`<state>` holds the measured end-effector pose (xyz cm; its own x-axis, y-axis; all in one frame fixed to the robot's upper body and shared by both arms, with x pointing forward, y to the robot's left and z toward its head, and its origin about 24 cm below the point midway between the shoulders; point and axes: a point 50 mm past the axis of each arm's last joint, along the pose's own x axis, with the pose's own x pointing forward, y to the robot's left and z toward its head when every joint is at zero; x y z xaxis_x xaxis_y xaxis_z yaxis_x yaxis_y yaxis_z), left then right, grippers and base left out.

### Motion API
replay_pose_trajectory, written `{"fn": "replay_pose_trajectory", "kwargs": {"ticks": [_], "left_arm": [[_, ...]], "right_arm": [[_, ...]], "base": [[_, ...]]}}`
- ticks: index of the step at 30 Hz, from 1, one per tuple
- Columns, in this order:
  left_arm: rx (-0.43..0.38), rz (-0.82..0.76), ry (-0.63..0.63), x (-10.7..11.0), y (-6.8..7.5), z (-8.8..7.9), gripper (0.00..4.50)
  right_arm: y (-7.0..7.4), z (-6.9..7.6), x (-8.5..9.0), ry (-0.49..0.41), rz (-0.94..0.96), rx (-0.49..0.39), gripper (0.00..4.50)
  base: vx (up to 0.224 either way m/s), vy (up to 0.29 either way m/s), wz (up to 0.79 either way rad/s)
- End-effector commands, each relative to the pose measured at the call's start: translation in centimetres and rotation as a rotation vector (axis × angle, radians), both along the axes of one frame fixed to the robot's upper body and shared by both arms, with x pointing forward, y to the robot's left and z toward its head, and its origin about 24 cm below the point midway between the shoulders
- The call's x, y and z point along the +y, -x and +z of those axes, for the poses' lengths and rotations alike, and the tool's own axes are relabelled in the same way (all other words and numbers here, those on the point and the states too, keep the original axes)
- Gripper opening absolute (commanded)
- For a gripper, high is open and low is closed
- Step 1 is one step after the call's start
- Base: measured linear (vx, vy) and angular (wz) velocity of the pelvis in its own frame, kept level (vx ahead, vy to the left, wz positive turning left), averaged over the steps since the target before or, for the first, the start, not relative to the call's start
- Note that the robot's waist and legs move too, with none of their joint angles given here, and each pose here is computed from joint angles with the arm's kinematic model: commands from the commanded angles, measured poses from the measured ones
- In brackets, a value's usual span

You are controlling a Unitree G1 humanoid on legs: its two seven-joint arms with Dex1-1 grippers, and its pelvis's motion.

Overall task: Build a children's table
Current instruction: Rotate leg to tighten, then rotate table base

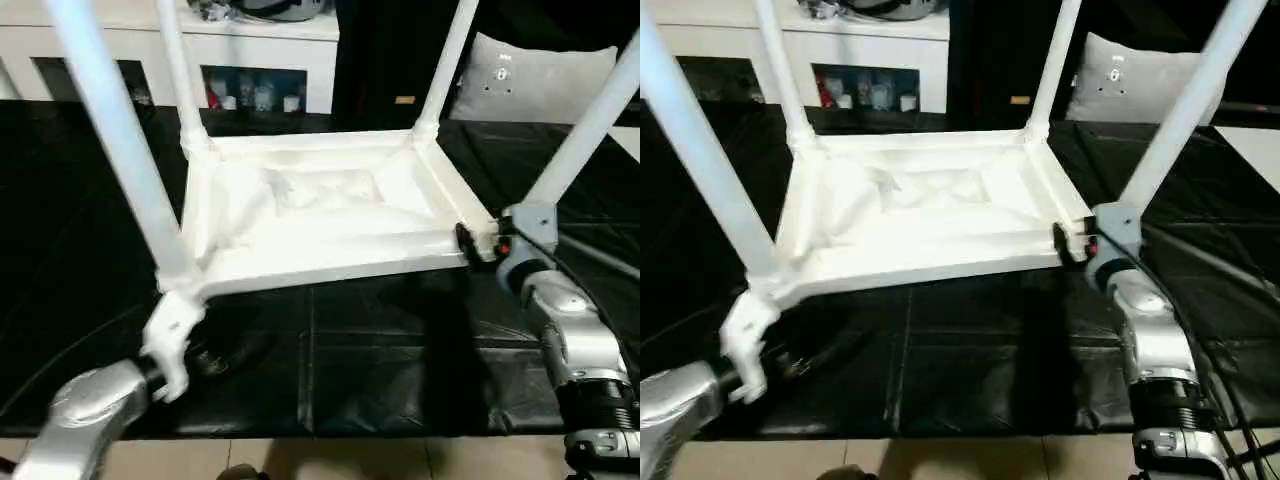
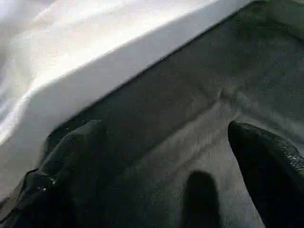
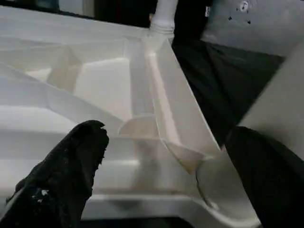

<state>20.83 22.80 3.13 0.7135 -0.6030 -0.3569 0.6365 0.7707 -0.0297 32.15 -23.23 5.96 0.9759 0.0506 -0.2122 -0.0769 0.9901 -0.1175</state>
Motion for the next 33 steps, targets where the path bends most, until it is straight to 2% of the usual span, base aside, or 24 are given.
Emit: {"fn": "replay_pose_trajectory", "kwargs": {"ticks": [1, 6, 7, 8, 9, 13, 14, 16, 19, 22, 25, 28, 33], "left_arm": [[0.004, 0.067, -0.02, 2.7, 0.0, -0.5, 4.44], [-0.013, 0.18, -0.06, 6.0, 0.7, -0.5, 4.44], [-0.013, 0.18, -0.06, 6.0, 0.7, -0.5, 4.44], [-0.03, 0.227, -0.068, 7.8, 1.0, -0.1, 4.44], [-0.031, 0.228, -0.068, 7.8, 1.0, 0.0, 4.44], [-0.082, 0.254, -0.084, 10.0, 0.4, 2.2, 4.44], [-0.113, 0.252, -0.082, 10.1, -0.3, 3.5, 4.44], [-0.149, 0.252, -0.069, 9.9, -1.1, 4.8, 4.44], [-0.189, 0.251, -0.041, 9.5, -1.8, 5.6, 4.44], [-0.26, 0.197, 0.054, 7.0, -3.6, 6.8, 4.44], [-0.278, 0.173, 0.084, 5.8, -4.4, 7.1, 4.44], [-0.299, 0.134, 0.106, 3.2, -6.7, 7.4, 4.44], [-0.29, 0.059, 0.179, 1.4, -7.4, 7.7, 4.44]], "right_arm": [[0.2, -0.2, 0.8, -0.007, 0.033, 0.001, 4.5], [0.6, -1.0, 3.0, -0.044, 0.113, 0.025, 4.5], [0.6, -1.0, 3.0, -0.044, 0.113, 0.025, 4.5], [1.0, -1.5, 3.7, -0.04, 0.15, 0.045, 4.5], [1.0, -1.5, 3.8, -0.039, 0.15, 0.046, 4.5], [1.6, -2.5, 3.5, -0.027, 0.133, 0.097, 4.5], [1.8, -2.9, 3.3, -0.02, 0.125, 0.118, 4.5], [2.0, -3.2, 3.2, -0.019, 0.123, 0.134, 4.5], [2.3, -3.4, 3.2, -0.017, 0.122, 0.15, 4.5], [2.6, -3.8, 3.4, -0.031, 0.124, 0.189, 4.5], [2.6, -4.0, 3.6, -0.033, 0.122, 0.199, 4.5], [2.4, -4.2, 4.1, -0.038, 0.12, 0.21, 4.5], [1.9, -4.4, 4.3, -0.043, 0.123, 0.217, 4.5]], "base": [[0.0, 0.0, 0.0], [0.0, 0.0, 0.0], [0.0, 0.0, 0.0], [0.0, 0.0, 0.0], [0.0, 0.0, 0.0], [0.0, 0.0, 0.0], [0.0, 0.0, 0.0], [0.0, 0.0, 0.0], [0.0, 0.0, 0.0], [0.0, 0.0, 0.0], [0.0, 0.0, 0.0], [0.0, 0.0, 0.0], [0.0, 0.0, 0.0]]}}
